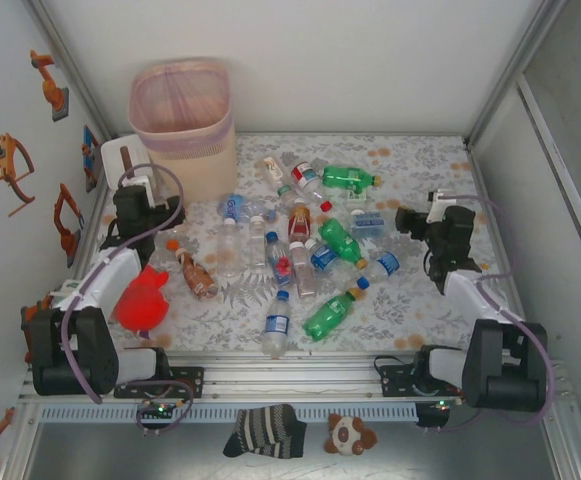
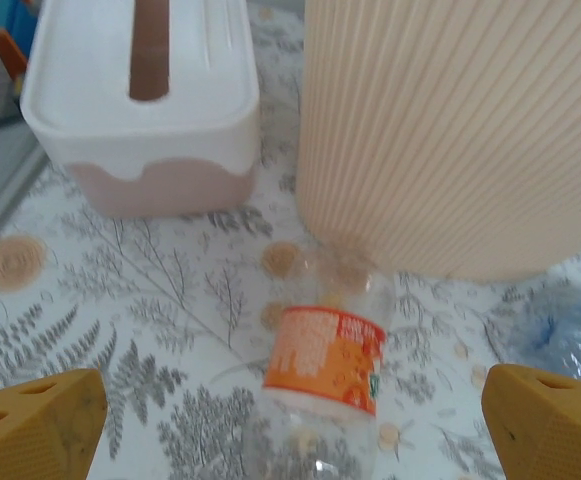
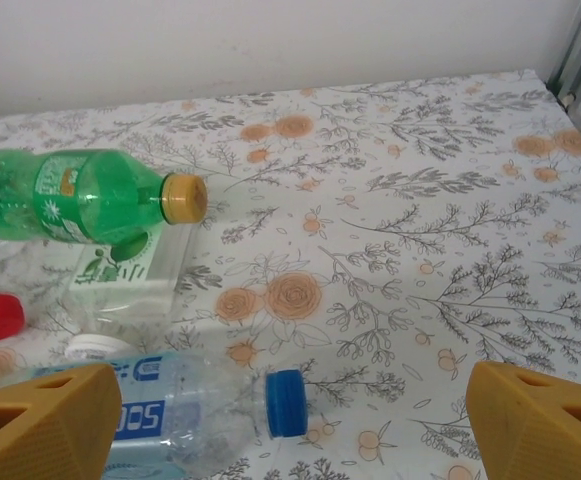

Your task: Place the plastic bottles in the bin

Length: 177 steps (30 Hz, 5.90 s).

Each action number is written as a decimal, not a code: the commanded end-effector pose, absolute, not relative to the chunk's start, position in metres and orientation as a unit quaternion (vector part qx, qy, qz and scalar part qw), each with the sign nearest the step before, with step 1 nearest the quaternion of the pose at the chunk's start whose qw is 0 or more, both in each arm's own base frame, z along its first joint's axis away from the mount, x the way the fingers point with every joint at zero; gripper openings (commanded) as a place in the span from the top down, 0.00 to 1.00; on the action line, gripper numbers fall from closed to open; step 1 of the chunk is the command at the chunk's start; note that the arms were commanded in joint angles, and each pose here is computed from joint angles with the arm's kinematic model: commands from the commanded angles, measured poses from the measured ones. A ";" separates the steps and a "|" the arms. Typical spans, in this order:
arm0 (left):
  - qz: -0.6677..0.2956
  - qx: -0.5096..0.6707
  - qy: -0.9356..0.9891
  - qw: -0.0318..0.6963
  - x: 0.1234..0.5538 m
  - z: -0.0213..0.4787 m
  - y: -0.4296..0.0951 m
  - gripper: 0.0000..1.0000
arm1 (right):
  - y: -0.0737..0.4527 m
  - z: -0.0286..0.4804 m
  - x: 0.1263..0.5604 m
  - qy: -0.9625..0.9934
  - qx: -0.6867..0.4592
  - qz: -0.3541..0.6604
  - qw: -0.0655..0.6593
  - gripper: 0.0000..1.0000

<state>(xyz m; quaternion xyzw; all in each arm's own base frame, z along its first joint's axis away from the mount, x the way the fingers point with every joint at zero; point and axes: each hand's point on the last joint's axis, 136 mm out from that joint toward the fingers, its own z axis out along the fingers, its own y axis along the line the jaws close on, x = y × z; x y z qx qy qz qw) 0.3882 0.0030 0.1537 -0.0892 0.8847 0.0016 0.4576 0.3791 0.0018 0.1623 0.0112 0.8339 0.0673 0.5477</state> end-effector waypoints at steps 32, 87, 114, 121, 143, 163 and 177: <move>-0.014 -0.032 0.963 0.269 0.419 0.062 -0.020 0.27 | 0.031 0.180 0.361 0.875 0.015 0.156 0.459 0.29; -0.087 -0.007 0.846 0.526 0.390 0.358 -0.039 0.58 | 0.049 0.240 0.359 0.846 -0.020 0.203 0.493 0.30; -0.076 0.024 0.817 0.572 0.577 0.390 -0.091 0.64 | 0.053 0.255 0.354 0.844 -0.020 0.211 0.493 0.31; -0.078 0.043 0.846 0.525 0.605 0.352 -0.106 0.63 | 0.051 0.254 0.345 0.847 -0.016 0.203 0.492 0.31; -0.094 0.073 0.932 0.342 0.540 0.276 -0.112 0.66 | 0.057 0.247 0.343 0.848 -0.015 0.216 0.484 0.32; -0.108 0.079 0.964 0.231 0.472 0.266 -0.114 0.69 | 0.061 0.251 0.341 0.847 -0.020 0.218 0.484 0.32; -0.117 0.089 0.943 0.298 0.530 0.257 -0.128 0.67 | 0.059 0.247 0.339 0.851 -0.017 0.208 0.483 0.32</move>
